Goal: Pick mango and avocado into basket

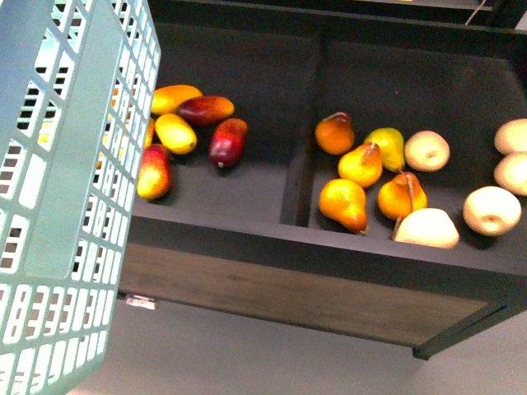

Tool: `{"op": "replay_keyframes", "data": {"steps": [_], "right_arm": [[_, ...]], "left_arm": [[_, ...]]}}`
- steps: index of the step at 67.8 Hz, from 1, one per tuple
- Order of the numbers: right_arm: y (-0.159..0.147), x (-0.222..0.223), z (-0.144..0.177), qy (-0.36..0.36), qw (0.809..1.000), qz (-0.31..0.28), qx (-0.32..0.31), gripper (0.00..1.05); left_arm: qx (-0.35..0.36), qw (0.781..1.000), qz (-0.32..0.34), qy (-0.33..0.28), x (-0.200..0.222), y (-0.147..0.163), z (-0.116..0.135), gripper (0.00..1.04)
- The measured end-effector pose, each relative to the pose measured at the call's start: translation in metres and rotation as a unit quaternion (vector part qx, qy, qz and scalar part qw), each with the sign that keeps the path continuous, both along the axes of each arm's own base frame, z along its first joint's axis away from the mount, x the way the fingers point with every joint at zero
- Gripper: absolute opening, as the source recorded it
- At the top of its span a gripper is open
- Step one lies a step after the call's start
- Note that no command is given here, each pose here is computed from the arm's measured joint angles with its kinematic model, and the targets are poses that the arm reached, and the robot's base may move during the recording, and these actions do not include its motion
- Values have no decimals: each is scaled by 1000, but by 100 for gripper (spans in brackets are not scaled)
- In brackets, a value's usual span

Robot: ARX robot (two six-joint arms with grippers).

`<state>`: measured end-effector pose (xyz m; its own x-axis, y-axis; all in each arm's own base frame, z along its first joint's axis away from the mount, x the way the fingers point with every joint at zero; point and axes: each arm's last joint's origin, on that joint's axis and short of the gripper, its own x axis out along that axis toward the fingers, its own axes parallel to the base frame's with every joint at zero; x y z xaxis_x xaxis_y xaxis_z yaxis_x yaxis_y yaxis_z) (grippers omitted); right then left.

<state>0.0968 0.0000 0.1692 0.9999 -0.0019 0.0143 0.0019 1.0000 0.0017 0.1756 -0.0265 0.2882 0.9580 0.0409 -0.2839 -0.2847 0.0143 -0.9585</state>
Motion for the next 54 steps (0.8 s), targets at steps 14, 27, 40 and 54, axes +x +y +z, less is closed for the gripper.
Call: {"op": "replay_keyframes", "data": {"steps": [14, 27, 40, 54], "right_arm": [[0, 0, 0, 1, 1000, 1, 0, 96], [0, 0, 0, 1, 1000, 1, 1, 96], [0, 0, 0, 0, 1000, 0, 0, 96], [0, 0, 0, 1, 1000, 1, 1, 96]], "left_arm": [[-1, 1000, -2, 0, 0, 0, 0, 14], [-1, 1000, -1, 0, 0, 0, 0, 14], [-1, 1000, -1, 0, 0, 0, 0, 14], [0, 1000, 0, 0, 0, 0, 0, 14]]}}
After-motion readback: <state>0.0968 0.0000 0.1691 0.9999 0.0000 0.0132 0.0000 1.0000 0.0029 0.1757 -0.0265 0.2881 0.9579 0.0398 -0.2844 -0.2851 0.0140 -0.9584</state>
